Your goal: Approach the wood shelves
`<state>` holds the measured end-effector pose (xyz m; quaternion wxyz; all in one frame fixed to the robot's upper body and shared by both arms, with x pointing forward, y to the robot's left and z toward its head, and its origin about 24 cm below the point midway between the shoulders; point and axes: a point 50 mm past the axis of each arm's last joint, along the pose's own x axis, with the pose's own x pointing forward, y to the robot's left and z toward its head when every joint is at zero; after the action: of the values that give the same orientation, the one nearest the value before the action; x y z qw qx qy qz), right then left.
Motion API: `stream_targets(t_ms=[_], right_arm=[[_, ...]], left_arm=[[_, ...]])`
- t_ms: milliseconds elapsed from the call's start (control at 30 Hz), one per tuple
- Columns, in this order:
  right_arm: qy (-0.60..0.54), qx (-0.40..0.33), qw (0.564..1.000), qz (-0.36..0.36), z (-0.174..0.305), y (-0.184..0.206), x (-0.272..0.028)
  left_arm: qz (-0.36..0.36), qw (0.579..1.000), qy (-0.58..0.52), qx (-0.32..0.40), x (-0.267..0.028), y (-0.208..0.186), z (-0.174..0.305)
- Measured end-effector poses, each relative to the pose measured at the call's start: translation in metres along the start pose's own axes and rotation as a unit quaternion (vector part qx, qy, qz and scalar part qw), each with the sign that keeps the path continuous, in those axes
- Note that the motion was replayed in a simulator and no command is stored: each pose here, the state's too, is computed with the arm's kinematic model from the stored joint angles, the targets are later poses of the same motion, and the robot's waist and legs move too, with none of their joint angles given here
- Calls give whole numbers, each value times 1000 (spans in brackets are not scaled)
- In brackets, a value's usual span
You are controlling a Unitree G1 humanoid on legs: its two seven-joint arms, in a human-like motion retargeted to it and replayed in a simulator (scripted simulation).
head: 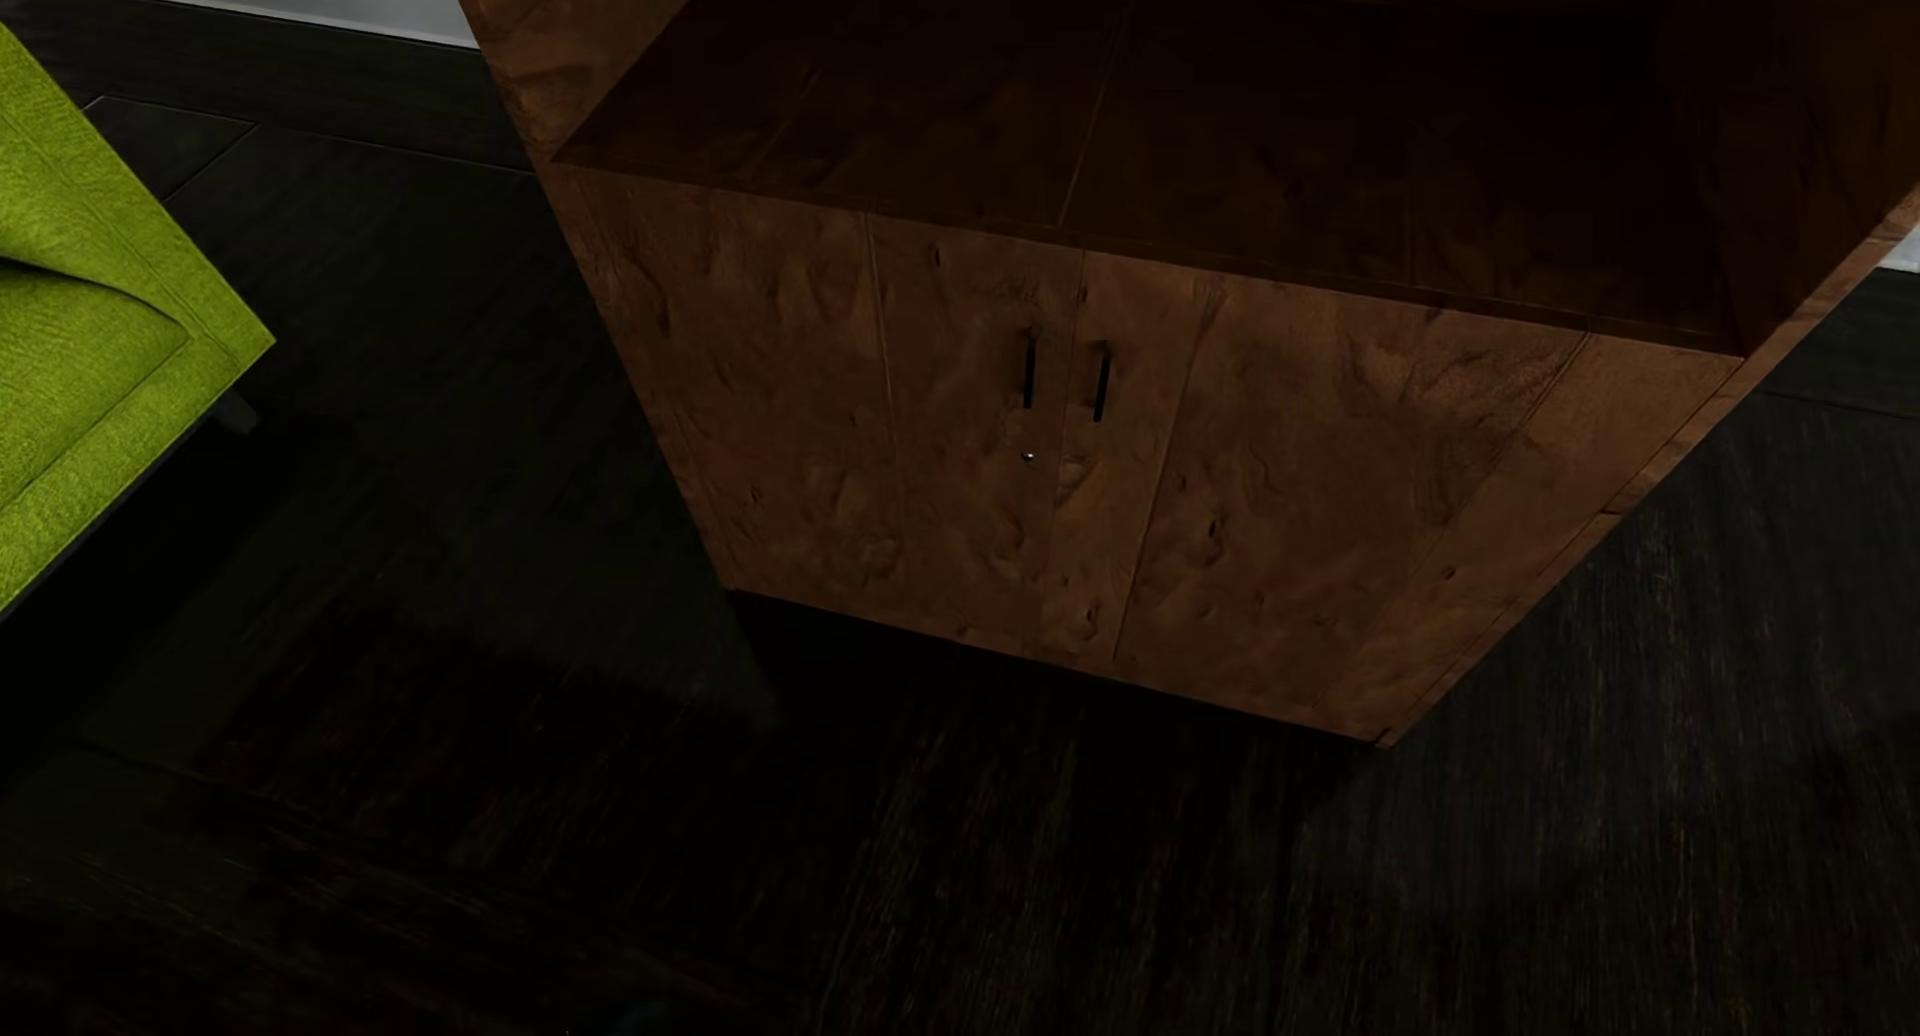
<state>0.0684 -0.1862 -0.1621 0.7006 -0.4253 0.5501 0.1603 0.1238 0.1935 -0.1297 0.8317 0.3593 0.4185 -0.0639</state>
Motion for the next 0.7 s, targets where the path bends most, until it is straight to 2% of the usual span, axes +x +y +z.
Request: stream_targets(t_ms=[133, 433, 567, 700], right_arm=[[-24, 7, 999, -28, 12, -15, 2], [-169, 17, 978, -117, 80, -74, -8], [-170, 29, 976, -129, 74, -75, -10], [-95, 29, 990, -98, 41, -53, -2]], left_arm=[[-35, 999, 30, 25, 0, -9, -12], [-17, 996, 86, 36, -8, 1, -45], [-26, 995, 92, 35, -13, -3, -50], [-39, 995, 81, 44, -14, -7, -48]])
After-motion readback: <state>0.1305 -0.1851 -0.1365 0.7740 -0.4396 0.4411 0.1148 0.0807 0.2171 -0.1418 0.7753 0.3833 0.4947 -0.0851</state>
